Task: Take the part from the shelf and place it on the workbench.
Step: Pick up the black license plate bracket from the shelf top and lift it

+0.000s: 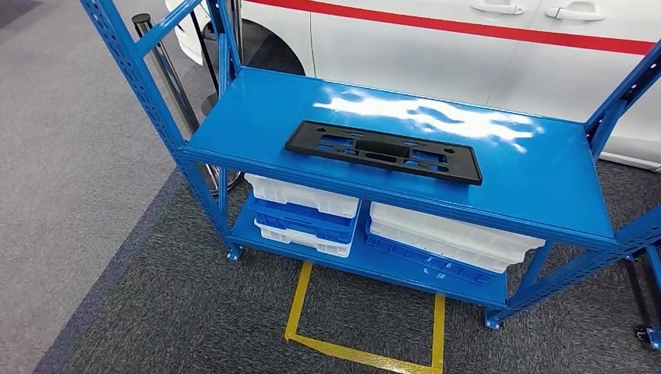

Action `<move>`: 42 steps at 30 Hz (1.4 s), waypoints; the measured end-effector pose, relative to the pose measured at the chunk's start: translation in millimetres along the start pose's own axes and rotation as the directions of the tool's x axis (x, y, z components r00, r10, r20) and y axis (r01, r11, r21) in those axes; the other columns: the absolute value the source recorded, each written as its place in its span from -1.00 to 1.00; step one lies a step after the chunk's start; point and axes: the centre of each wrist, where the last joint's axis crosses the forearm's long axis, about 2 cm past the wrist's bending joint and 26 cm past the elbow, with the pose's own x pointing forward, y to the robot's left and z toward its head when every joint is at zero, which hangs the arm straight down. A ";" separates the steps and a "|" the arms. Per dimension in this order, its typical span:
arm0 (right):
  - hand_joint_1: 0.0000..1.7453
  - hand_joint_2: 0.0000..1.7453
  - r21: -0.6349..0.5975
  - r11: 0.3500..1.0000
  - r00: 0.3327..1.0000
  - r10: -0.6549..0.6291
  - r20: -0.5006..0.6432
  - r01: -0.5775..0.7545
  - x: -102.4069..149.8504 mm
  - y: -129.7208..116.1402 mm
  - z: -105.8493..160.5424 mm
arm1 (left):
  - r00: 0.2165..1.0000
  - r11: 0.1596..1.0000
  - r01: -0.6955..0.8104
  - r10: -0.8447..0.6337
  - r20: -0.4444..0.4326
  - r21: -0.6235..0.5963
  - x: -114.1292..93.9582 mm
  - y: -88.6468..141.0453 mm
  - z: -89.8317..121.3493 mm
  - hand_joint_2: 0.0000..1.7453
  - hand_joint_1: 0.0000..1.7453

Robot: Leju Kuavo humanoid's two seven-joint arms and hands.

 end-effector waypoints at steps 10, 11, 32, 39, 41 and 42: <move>-1.00 -1.00 0.092 0.996 0.808 -0.051 0.588 -0.004 53.0 -4.2 -17.3 | 1.000 1.000 -0.006 0.006 -0.005 0.014 -0.5 -1.4 0.8 -1.00 -1.00; -1.00 -1.00 0.109 0.994 0.759 -0.056 0.649 -0.019 66.6 0.0 -13.2 | 1.000 1.000 -0.004 0.004 -0.004 0.013 -0.5 -1.7 0.9 -1.00 -1.00; -1.00 -1.00 0.253 0.958 -0.180 -0.275 0.944 -0.133 210.8 65.5 177.9 | 0.995 0.997 0.073 -0.071 0.066 -0.038 11.9 -2.8 -4.6 -1.00 -1.00; -1.00 -1.00 0.381 0.890 -0.148 -0.425 0.893 -0.251 213.5 76.5 193.7 | 0.994 0.996 0.062 -0.056 0.089 -0.070 13.9 -3.4 -5.5 -1.00 -1.00; -1.00 -1.00 0.404 0.867 -0.139 -0.456 0.879 -0.292 213.1 78.6 196.0 | 0.994 0.995 0.059 -0.050 0.101 -0.081 14.0 -3.7 -5.5 -1.00 -1.00; -1.00 -1.00 0.411 0.857 -0.137 -0.468 0.873 -0.311 212.8 79.5 196.8 | 0.993 0.995 0.058 -0.049 0.107 -0.085 14.0 -3.8 -5.6 -1.00 -1.00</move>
